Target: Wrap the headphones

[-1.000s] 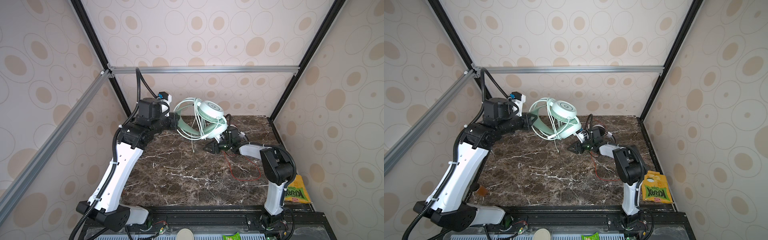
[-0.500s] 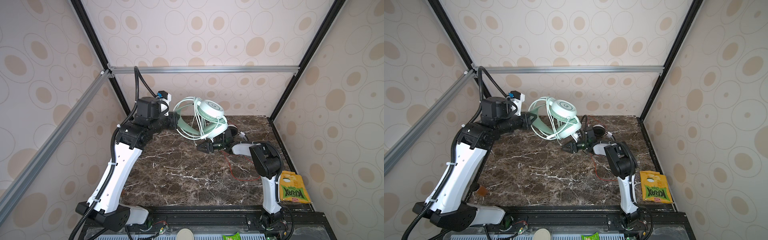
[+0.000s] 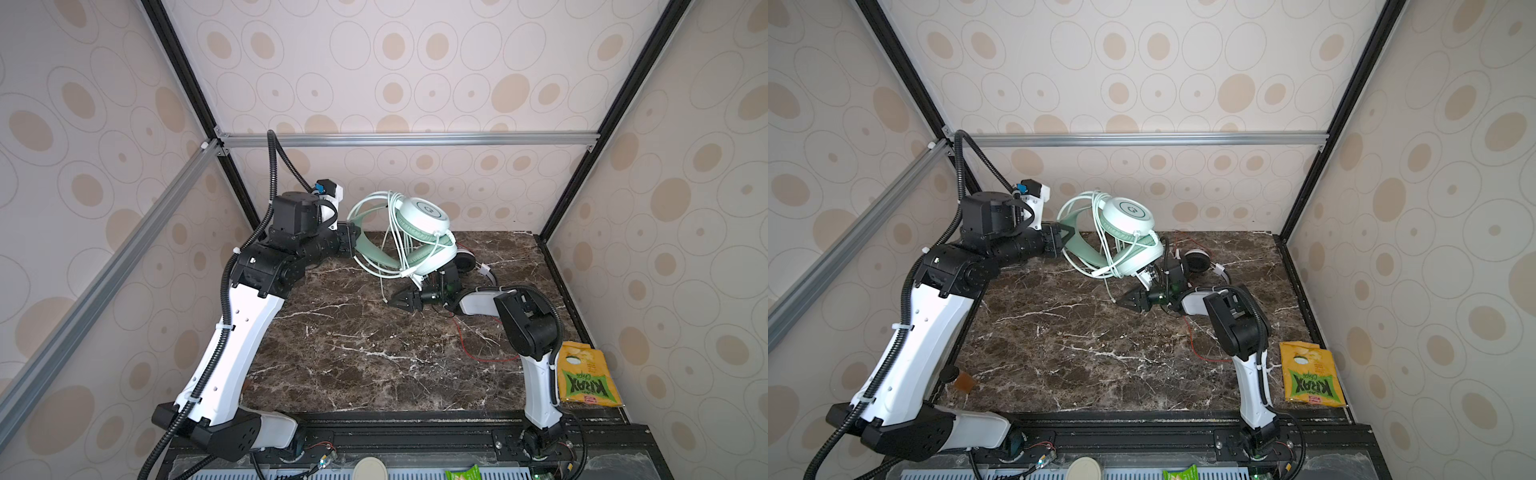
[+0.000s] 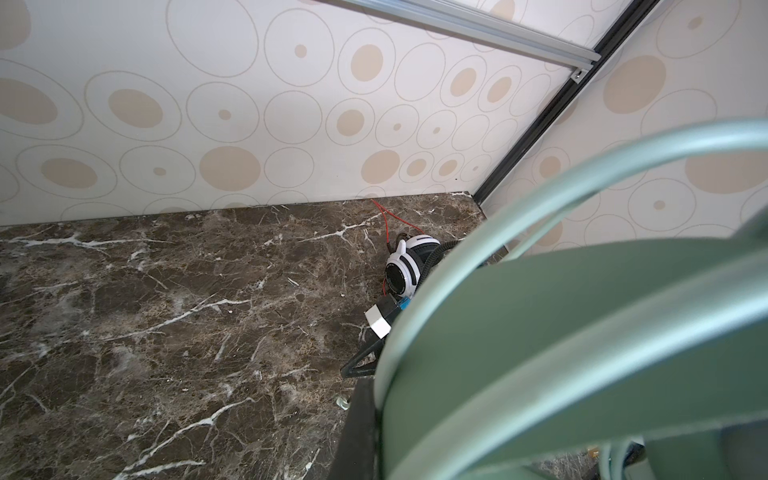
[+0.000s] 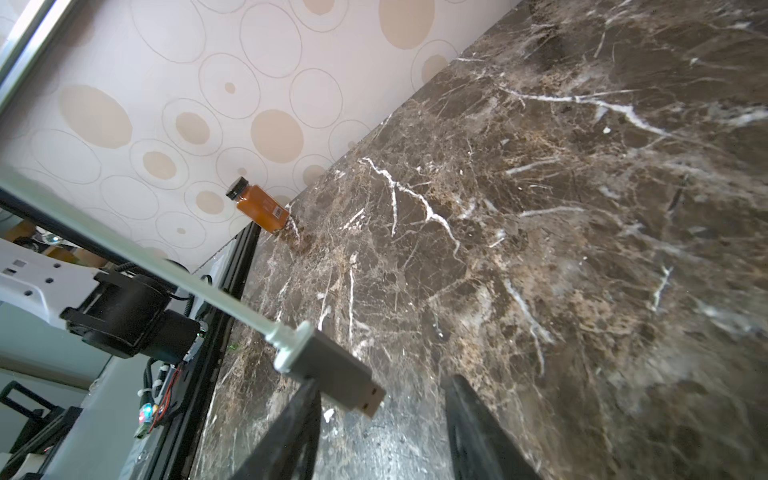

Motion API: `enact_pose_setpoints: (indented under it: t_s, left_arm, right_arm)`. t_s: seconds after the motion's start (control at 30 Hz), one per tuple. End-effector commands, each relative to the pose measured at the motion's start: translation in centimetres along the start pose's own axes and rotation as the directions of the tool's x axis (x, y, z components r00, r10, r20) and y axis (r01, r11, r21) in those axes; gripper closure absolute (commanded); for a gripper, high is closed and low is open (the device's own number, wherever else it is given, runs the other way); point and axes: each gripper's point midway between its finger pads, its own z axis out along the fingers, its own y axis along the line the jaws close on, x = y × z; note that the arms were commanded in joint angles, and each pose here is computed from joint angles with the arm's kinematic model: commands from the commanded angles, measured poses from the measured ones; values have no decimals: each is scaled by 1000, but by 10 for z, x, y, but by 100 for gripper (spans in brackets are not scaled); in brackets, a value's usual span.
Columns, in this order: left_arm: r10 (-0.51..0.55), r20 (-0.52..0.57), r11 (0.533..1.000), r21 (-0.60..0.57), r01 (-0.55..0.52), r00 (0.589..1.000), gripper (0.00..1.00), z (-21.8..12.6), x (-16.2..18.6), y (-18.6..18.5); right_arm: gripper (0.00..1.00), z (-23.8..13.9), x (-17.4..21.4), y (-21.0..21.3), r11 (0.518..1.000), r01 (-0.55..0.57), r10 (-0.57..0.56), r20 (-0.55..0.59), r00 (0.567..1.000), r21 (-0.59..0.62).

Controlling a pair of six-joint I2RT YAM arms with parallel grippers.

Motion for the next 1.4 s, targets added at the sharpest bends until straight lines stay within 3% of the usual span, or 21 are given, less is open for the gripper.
enact_pose_setpoints:
  t_s: [0.0, 0.23, 0.53, 0.9, 0.97, 1.03, 1.13, 1.23, 1.37]
  left_arm:
    - [-1, 110, 998, 65, -6, 994, 100, -19, -32, -17]
    - [-6, 111, 998, 66, -1, 994, 100, -19, -32, -17]
    - [-8, 112, 997, 74, -1, 994, 100, -20, -32, -19]
    - [-12, 119, 997, 72, 3, 993, 100, -25, -33, -19]
    - [-15, 121, 997, 73, 6, 993, 100, -25, -34, -19]
    - [-16, 120, 997, 77, 6, 993, 100, -26, -34, -20]
    - [-19, 119, 997, 81, 9, 993, 100, -26, -34, -21]
    - [-19, 121, 997, 80, 9, 992, 100, -28, -34, -21]
    - [-20, 122, 997, 76, 11, 992, 100, -29, -34, -20]
  right_arm:
    - [49, 1, -13, 18, 995, 103, -103, -15, 995, 16]
    - [44, 0, -10, 31, 990, 143, -143, -6, 990, -12]
    - [46, 0, -22, 31, 986, 165, -165, 5, 986, 29]
    - [64, 1, -21, 29, 982, 181, -181, -5, 983, 57]
    - [61, 1, -20, 28, 979, 189, -189, -1, 982, 74]
    - [51, 3, -20, 27, 975, 205, -206, 1, 979, 91]
    - [49, 6, -22, 29, 966, 233, -234, -5, 972, 110]
    - [56, 8, -25, 30, 961, 247, -249, -4, 969, 122]
    - [73, 8, -24, 29, 959, 250, -252, -2, 968, 133]
